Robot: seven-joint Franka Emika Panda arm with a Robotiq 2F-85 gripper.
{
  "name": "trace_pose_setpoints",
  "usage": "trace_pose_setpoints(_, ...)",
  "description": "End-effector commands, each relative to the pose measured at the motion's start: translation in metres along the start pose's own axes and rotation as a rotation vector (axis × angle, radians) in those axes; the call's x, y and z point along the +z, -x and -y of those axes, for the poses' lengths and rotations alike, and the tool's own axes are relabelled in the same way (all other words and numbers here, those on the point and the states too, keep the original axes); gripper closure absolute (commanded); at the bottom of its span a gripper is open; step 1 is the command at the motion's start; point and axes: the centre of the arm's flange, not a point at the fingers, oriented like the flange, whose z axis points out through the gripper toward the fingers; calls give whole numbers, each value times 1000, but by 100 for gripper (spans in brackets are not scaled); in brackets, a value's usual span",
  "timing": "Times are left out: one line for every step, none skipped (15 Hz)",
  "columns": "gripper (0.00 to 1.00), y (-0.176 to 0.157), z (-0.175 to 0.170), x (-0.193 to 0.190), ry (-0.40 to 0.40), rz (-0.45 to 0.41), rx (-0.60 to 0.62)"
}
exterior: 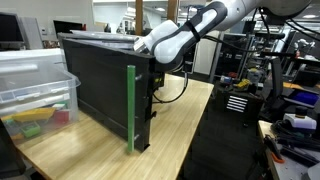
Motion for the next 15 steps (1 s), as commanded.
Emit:
trace_pose_setpoints(22, 10, -6, 11, -20, 38, -18)
trace_pose_setpoints(16, 12, -7, 14, -26, 43, -24)
trace_pose_setpoints(8, 14, -8, 17, -26, 44, -38)
trace_pose_setpoints(1, 16, -9, 19, -22, 45, -49)
trace_pose_setpoints(1, 16, -11, 21, -11, 41, -55)
trace_pose_setpoints(0, 15, -15, 21, 9, 31, -65)
trace_pose_setpoints(0, 12, -21, 22, 37, 23, -68)
trace_pose_setpoints(0, 11, -30, 23, 72, 9, -68)
trace_pose_setpoints(0, 13, -33, 24, 84, 0, -72)
trace_pose_setpoints(0, 14, -35, 26, 94, -5, -81)
trace_pose_setpoints(0, 16, -36, 27, 98, -12, -85)
trace_pose_setpoints(0, 15, -36, 28, 106, -21, -96)
trace_pose_setpoints(0, 15, -35, 27, 109, -26, -106)
trace_pose_setpoints(0, 13, -35, 27, 113, -28, -115)
trace_pose_setpoints(0, 13, -35, 27, 115, -30, -119)
